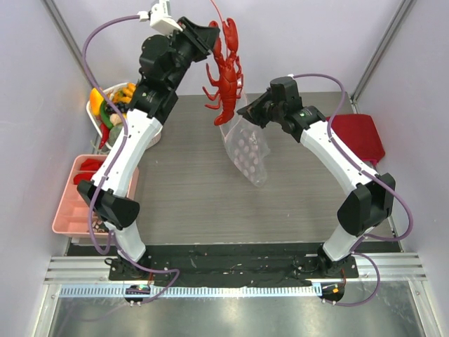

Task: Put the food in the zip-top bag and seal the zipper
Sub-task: Place the fake lobster in the zipper food storage bag.

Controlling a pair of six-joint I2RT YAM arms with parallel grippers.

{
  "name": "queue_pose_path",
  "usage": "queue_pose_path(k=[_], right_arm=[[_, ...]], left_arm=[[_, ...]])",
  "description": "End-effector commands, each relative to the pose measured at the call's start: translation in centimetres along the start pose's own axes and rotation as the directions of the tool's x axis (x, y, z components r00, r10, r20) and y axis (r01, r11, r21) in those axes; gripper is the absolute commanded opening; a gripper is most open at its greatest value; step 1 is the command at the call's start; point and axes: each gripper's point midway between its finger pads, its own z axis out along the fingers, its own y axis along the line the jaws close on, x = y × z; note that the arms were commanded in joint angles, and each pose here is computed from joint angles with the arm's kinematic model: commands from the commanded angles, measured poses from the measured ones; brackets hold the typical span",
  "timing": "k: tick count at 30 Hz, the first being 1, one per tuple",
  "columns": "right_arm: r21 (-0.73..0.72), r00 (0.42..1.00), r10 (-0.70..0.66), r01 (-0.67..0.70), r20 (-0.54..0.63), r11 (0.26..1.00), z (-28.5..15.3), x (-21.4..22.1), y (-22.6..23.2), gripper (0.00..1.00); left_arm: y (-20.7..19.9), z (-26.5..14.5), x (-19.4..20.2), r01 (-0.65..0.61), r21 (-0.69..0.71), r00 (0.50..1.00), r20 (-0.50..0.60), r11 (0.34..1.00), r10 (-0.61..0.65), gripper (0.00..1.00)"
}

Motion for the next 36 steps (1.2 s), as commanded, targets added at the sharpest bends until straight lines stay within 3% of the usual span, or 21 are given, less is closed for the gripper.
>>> queue_pose_path(k=[1,8,18,26,36], right_arm=[[-0.121,1.000,0.009,-0.006,0.019,0.993,-1.9,-0.6,3.9,0.01],[-0.162,1.000,0.012,-0.012,0.003,0.987,-2.1,-0.5,4.9,0.01],[-0.167,0.997,0.072,-0.075,-0.026,0.983,-1.6,-0.2,5.0,0.01],[-0.159,0.987,0.151,-0.157,-0.051,0.975,-1.2,-0.5,4.3,0.01],[-0.151,0.981,0.174,-0.185,-0.080,0.971,-0.9,0.1,3.0,0.01]], left_arm=[[-1.3,0.0,-2.2,-0.055,-0.002,0.993,0.105,0.998,0.055,0.00],[0.3,1.0,-1.8,-0.098,-0.115,0.982,0.152,0.988,0.115,0.00],[0.3,1.3,-4.8,-0.071,-0.191,0.961,0.248,0.979,0.118,0.00],[2.5,-0.7,1.4,-0.138,-0.202,0.985,0.078,0.970,0.156,0.00],[0.4,-3.4,4.8,-0.283,-0.165,0.957,0.012,0.945,0.289,0.00]])
